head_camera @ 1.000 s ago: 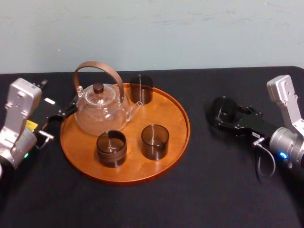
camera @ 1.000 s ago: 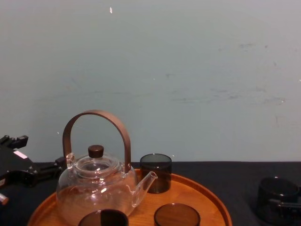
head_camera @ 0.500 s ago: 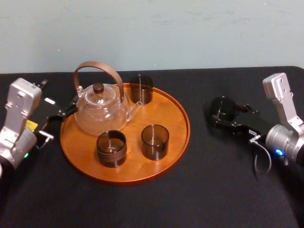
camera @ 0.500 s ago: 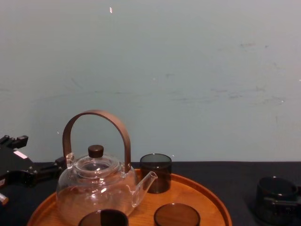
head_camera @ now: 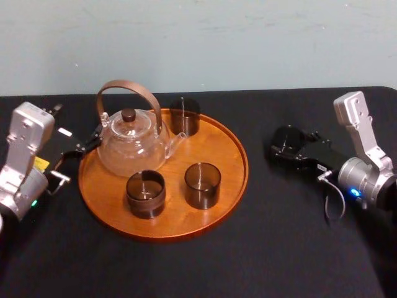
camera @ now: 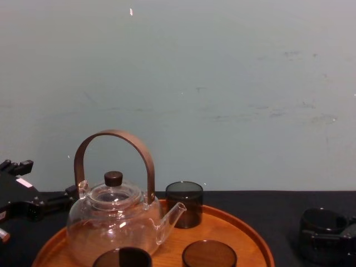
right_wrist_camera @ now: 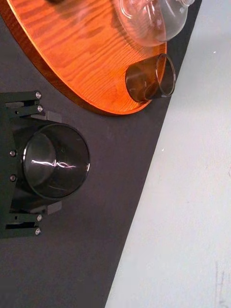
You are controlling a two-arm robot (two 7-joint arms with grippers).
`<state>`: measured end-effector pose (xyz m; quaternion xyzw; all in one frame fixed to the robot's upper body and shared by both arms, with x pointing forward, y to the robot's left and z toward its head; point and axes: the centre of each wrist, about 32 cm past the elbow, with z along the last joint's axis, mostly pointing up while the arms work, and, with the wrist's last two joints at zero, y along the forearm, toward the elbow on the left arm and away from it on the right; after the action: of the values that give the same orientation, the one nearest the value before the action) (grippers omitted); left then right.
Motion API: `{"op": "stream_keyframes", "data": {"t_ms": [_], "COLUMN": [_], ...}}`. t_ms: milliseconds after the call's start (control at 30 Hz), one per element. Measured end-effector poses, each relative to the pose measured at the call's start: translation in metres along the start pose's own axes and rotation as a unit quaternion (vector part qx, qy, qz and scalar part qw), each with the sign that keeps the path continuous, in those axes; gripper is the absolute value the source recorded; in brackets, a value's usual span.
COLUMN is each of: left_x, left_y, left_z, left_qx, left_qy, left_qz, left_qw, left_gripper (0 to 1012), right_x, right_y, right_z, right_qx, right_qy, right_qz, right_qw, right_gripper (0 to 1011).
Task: Pick up the glass from the table and place it on the tray.
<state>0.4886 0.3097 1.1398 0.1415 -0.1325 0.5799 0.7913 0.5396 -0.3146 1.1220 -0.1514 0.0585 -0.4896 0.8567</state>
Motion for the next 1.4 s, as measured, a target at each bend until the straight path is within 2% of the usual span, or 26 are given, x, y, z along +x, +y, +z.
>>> {"op": "stream_keyframes", "data": {"t_ms": [333,533,967,1300,1400], "left_x": [0.0,0.0,0.0,0.0,0.0], "left_y": [0.0,0.0,0.0,0.0,0.0], "left_z": [0.0,0.0,0.0,0.0,0.0], "left_qx": [0.0,0.0,0.0,0.0,0.0], "left_qy": [0.0,0.0,0.0,0.0,0.0], "left_qz": [0.0,0.0,0.0,0.0,0.0], "left_qw": [1.0,1.0,1.0,1.0,1.0], "left_gripper": [1001,1001,1001,1001,1001], "right_x": [0.0001,0.0002,0.0004,-0.0032,-0.0073], "right_y": [0.001,0.001,0.0,-0.005,-0.005], "right_z": [0.0,0.0,0.001,0.019,0.026], "right_qx": [0.0,0.0,0.003,0.021,0.027], "right_qy": [-0.002,-0.002,0.001,-0.008,-0.016], "right_qz": [-0.002,-0.002,0.003,0.026,0.037], "right_qw": [1.0,1.0,1.0,0.9994,0.9988], "right_gripper": [1002,903,902,902,902]}}
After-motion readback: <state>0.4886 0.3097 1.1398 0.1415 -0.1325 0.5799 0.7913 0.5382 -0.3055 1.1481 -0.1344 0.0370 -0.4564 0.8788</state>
